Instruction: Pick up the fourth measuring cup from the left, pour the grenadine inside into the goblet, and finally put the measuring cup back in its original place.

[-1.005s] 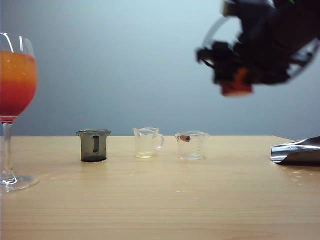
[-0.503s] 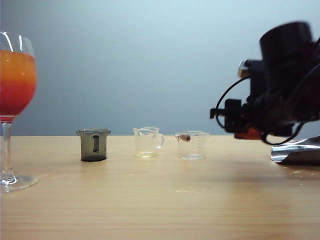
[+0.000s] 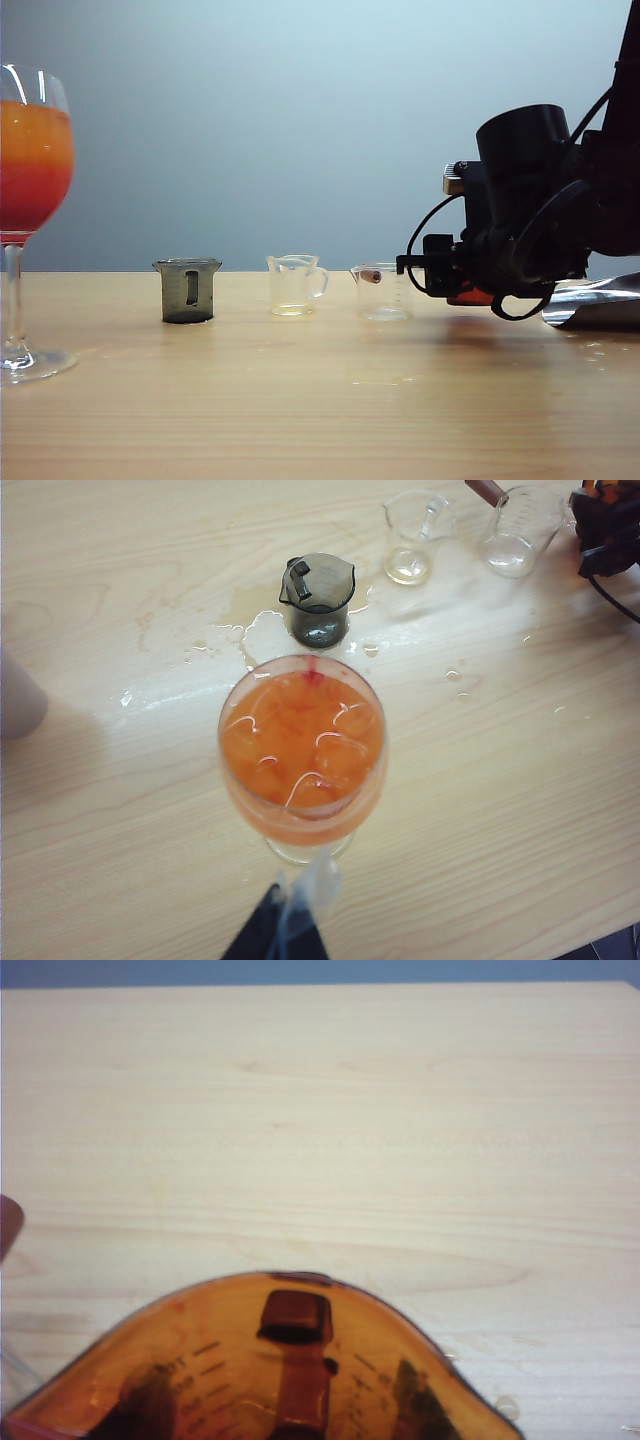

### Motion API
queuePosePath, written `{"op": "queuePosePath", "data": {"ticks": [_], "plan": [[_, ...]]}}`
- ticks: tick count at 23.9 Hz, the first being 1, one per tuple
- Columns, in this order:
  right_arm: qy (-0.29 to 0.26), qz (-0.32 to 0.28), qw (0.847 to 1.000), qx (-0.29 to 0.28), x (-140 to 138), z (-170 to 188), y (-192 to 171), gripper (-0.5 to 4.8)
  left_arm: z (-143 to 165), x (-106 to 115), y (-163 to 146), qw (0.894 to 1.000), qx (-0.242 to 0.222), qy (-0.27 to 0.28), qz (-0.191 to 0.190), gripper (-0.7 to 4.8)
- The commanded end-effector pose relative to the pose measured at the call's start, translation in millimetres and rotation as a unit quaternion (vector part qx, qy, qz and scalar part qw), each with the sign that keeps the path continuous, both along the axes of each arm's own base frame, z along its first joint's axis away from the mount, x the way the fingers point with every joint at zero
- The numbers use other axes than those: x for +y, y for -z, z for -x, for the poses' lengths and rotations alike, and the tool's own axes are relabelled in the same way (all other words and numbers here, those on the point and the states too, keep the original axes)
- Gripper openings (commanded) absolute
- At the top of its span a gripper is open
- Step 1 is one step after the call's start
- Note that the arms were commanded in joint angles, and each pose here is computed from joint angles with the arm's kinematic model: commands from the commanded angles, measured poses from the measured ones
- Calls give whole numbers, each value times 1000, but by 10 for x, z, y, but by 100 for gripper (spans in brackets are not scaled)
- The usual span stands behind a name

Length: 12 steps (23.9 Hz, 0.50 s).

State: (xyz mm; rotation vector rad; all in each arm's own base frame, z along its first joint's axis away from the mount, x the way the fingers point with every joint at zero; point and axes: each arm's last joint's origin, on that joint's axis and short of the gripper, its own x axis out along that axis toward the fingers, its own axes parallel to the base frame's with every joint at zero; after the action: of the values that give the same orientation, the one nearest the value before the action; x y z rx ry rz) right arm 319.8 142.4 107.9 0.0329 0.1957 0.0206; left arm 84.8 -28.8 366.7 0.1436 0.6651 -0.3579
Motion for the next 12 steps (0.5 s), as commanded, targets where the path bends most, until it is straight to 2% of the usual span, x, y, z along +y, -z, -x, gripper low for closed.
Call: {"op": "queuePosePath", "data": {"ticks": [1, 4, 8, 12], "plan": [[-1, 1, 1000, 1, 2, -14, 47, 169, 7, 4, -14, 1000, -5, -1, 2, -4], [-1, 5, 1000, 11, 0, -10, 81, 175, 7, 4, -14, 1000, -5, -1, 2, -4], [-9, 2, 1000, 8, 5, -10, 59, 421, 7, 4, -14, 1000, -5, -1, 2, -4], [-9, -1, 1000, 2, 0, -1, -19, 479, 7, 4, -14, 1000, -5, -1, 2, -3]]}}
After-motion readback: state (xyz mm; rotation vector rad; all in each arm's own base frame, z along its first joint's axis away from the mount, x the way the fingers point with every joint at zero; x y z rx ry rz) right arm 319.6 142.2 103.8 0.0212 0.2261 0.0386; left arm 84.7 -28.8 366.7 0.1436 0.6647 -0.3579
